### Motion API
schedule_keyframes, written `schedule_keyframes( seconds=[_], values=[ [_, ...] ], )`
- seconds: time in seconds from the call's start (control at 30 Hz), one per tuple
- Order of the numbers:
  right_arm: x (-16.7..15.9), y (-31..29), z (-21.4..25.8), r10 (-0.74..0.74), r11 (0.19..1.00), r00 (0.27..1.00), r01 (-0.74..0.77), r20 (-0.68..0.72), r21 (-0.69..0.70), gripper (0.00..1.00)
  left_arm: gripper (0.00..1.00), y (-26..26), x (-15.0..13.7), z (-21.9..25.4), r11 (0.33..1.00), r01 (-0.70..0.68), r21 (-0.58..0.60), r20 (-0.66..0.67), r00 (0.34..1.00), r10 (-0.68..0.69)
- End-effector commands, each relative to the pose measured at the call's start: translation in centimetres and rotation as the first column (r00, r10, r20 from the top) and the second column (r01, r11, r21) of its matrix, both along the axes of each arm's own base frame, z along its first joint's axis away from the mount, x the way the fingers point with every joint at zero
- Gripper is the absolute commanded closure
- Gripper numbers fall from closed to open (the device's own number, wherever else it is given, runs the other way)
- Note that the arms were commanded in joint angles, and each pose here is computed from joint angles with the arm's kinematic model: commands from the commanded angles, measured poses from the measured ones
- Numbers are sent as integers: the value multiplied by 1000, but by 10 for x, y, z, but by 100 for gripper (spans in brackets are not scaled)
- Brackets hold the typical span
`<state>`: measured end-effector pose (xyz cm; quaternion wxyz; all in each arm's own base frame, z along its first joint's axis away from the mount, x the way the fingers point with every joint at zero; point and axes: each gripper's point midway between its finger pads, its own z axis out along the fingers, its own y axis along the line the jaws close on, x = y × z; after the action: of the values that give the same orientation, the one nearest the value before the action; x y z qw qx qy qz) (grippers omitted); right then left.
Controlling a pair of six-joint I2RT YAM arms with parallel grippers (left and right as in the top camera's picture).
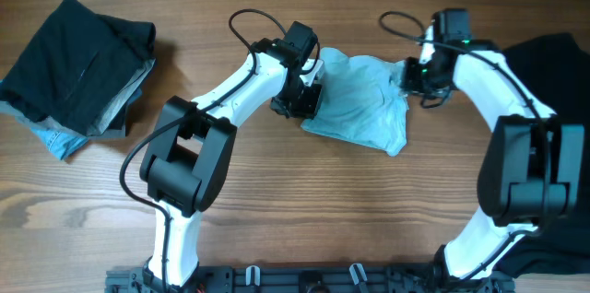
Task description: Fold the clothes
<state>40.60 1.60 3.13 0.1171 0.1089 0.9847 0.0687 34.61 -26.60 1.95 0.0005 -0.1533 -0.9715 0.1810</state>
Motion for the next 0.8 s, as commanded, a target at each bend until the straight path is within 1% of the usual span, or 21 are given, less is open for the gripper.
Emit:
schedule_keyframes(
  seconds=[0.0,0.03,0.07,0.1,0.13,0.17,0.2,0.23,0.27,0.3,0.33,0.37,0.4,0.53,0.57,0.6,0.63,0.67,0.7,0.73,0.77],
  values=[
    [3,-37,1,-131,990,991,130,-13,-54,78,94,3,-1,2,1000,-3,2,-3,1000,3],
    [0,-44,0,-163,986,986,162,-25,-47,73,94,3,-1,2,1000,-3,2,-4,1000,3],
    [-2,-42,2,-142,990,989,142,-29,-7,66,93,4,-2,2,1000,-3,3,-6,1000,3],
    [-2,-36,4,-89,995,996,90,-24,35,64,84,4,-3,2,1000,-3,6,-11,1000,3],
    [-1,-12,14,55,986,998,-57,20,156,62,83,4,-6,4,1000,-2,-1,-26,1000,2],
    [-2,12,27,165,947,983,-182,84,265,62,78,2,-9,10,1000,-2,-24,-45,999,1],
    [-8,50,53,265,844,947,-320,184,431,64,60,-3,-9,34,995,-13,-100,-67,998,7],
    [-11,57,55,261,831,950,-312,173,460,72,55,-6,-3,52,988,-21,-151,-53,998,14],
    [-17,59,46,236,856,965,-261,111,447,83,49,-6,5,72,979,-28,-200,-24,999,24],
    [-21,55,35,202,891,978,-206,52,405,87,45,-3,12,88,973,-35,-228,9,999,38],
    [-27,41,17,115,952,992,-98,-44,291,94,51,3,17,105,968,-44,-249,46,997,57],
    [-32,25,3,17,983,995,3,-103,185,96,88,6,19,111,966,-50,-254,55,996,66],
    [-36,16,-4,-41,990,991,57,-125,128,96,96,7,18,112,966,-57,-253,48,996,72],
    [-44,2,-25,-139,987,981,148,-132,55,93,96,-13,2,97,973,-10,-232,16,1000,14],
    [-41,4,-24,-118,990,986,126,-119,68,90,87,-19,1,94,972,4,-235,24,1000,1],
    [-37,13,-21,-36,992,995,46,-90,113,81,76,-23,2,92,971,14,-240,32,999,-6],
    [-34,28,-17,66,981,996,-56,-51,185,66,68,-25,3,91,971,19,-237,43,999,-9],
    [-33,40,-10,134,961,991,-125,-17,246,57,40,-20,10,88,980,10,-199,72,997,4],
    [-33,48,-6,172,945,985,-167,7,282,53,34,-12,16,83,989,-2,-150,104,994,17],
    [-33,54,0,188,932,982,-187,28,312,47,24,3,31,77,998,-34,-50,177,983,42],
    [-32,54,2,187,931,982,-188,33,314,44,13,8,38,75,999,-47,-18,211,976,50]
  ],
)
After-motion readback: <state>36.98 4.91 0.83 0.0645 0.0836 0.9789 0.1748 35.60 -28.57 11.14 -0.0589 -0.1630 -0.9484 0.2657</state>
